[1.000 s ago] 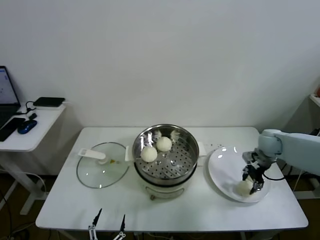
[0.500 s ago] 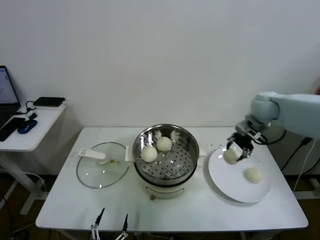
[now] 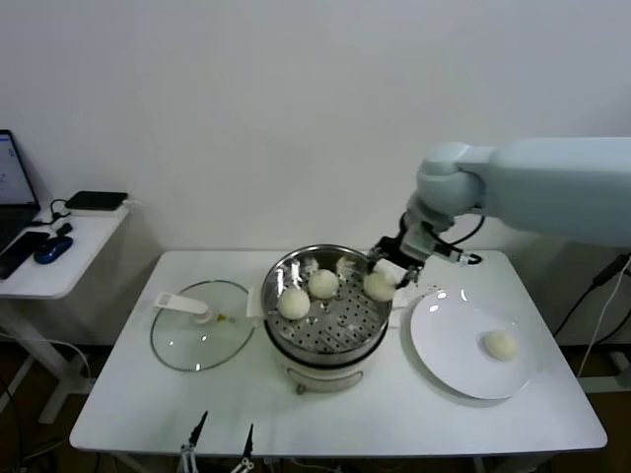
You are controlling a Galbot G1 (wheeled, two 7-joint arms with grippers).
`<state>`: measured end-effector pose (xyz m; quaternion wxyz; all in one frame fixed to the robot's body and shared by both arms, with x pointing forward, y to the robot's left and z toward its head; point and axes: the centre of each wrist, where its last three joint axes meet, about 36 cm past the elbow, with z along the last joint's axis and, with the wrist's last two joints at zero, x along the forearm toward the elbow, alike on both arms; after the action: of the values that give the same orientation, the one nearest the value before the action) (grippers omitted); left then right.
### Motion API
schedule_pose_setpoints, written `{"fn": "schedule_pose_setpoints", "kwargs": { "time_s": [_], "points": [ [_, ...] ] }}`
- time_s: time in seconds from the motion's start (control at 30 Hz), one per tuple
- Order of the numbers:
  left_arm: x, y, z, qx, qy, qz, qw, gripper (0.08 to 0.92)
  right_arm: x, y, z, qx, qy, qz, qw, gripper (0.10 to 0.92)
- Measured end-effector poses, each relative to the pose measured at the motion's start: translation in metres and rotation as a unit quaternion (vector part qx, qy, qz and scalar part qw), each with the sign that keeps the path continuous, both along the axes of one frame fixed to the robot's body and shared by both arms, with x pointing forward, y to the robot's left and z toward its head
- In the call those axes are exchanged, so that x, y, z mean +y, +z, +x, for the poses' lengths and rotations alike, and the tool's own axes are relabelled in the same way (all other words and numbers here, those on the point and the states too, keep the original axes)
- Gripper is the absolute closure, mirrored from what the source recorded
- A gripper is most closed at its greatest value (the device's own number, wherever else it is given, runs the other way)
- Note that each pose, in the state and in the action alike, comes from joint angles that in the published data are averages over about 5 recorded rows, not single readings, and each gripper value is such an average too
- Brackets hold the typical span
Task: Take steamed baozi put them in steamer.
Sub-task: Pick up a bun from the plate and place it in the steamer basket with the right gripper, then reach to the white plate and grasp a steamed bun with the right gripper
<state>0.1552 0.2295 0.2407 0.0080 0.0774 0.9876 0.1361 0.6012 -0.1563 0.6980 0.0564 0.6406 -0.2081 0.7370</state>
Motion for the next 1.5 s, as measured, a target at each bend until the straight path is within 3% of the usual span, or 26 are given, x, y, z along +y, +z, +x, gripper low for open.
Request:
{"fn": "schedule_pose_setpoints", "kwargs": {
  "time_s": [0.33, 0.67, 0.97, 1.2, 1.5],
  "points": [
    [0.002, -0.003, -0.001, 0.001, 0.003, 0.000, 1.000, 0.177, 0.067, -0.046, -0.004, 0.023, 0.082, -0.024, 0.996, 0.394],
    [0.004, -0.004, -0.001, 0.000, 0.008, 0.001, 1.000, 0.177, 0.097, -0.084, 0.007, 0.042, 0.107, -0.040, 0.993, 0.390],
    [0.005, -0.004, 0.000, -0.001, 0.009, 0.001, 1.000, 0.177, 0.099, -0.085, 0.014, 0.051, 0.108, -0.032, 0.992, 0.224],
    [0.005, -0.003, -0.001, 0.000, 0.007, 0.002, 1.000, 0.177, 0.066, -0.051, 0.030, 0.067, 0.051, -0.052, 0.995, 0.200],
    [0.002, -0.004, 0.000, 0.002, -0.001, 0.001, 1.000, 0.177, -0.046, -0.015, 0.058, 0.069, -0.157, -0.076, 0.982, 0.200]
  ]
}}
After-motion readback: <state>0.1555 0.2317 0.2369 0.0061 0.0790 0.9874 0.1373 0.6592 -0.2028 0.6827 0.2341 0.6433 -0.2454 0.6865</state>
